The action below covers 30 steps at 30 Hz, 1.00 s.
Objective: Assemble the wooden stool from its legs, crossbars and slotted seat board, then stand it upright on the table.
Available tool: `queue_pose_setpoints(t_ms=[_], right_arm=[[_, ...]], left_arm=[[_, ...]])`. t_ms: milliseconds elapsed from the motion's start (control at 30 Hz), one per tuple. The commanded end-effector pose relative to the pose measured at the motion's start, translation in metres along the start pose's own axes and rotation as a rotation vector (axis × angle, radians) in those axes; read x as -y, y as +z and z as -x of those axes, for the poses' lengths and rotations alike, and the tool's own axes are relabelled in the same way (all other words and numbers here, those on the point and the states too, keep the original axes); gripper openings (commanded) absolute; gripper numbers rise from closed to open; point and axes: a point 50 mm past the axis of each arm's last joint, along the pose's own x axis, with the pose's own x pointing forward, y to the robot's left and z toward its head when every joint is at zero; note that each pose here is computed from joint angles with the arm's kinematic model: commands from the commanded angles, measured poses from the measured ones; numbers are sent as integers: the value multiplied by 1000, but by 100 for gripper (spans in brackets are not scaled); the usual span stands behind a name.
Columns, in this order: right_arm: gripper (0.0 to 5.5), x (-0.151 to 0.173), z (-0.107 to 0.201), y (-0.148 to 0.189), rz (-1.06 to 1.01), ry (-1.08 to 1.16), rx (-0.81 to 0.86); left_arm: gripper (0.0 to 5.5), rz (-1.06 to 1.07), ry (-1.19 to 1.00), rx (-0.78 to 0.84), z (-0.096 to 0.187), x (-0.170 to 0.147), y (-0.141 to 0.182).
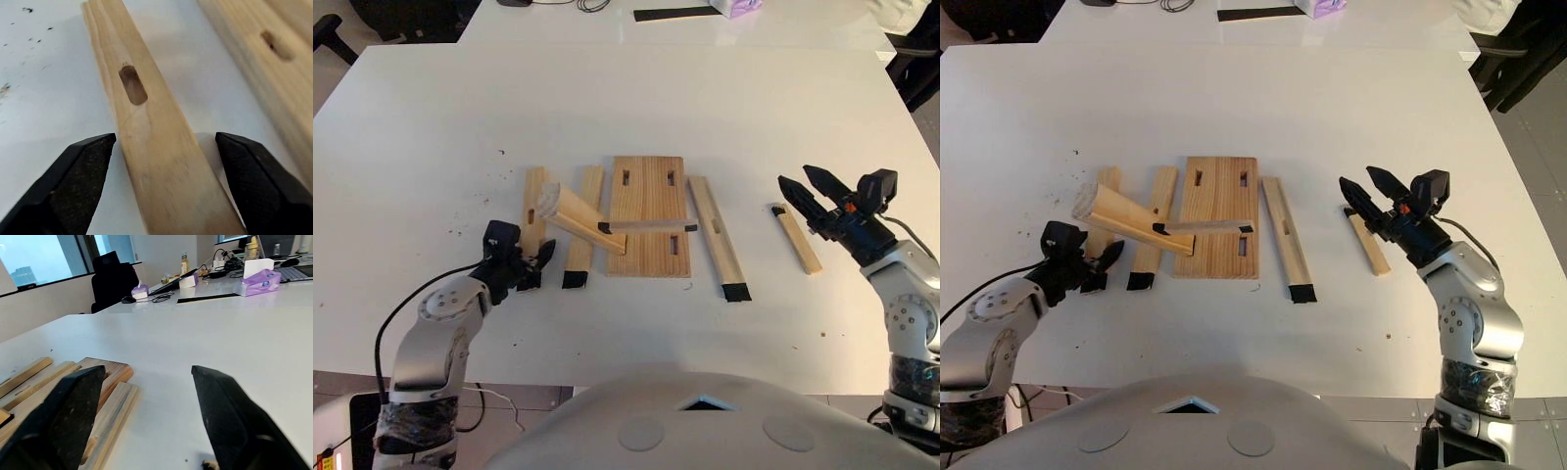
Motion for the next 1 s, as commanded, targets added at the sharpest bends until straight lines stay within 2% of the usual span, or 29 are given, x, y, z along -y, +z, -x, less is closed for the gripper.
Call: queue_pose_setpoints(t_ms=[33, 200, 400, 600, 700, 867, 933, 1000], right_arm=[[326, -8, 4, -4, -14, -11, 10], [326, -14, 7, -10, -29, -27, 9], [326, -11, 3, -8, -25, -30, 15], [326, 3, -8, 6, 5, -44, 31], [326, 18, -23, 20, 67, -108, 35], [326, 42, -71, 63, 183, -271, -6], [326, 42, -99, 83, 429, -300, -65], [326, 32, -125, 107, 627, -298, -36]], left_arm=[[381, 35, -4, -155, 13, -3, -14], [381, 43, -16, -210, 17, -1, -11], [293, 47, -35, -270, 17, 6, -24], [202, 113, 68, -134, -6, -1, -1], [199, 165, 199, -2, -17, -18, 26], [199, 284, 381, 394, -22, -60, 117], [199, 317, 384, 599, -12, -70, 164], [199, 345, 322, 788, 0, -70, 205]])
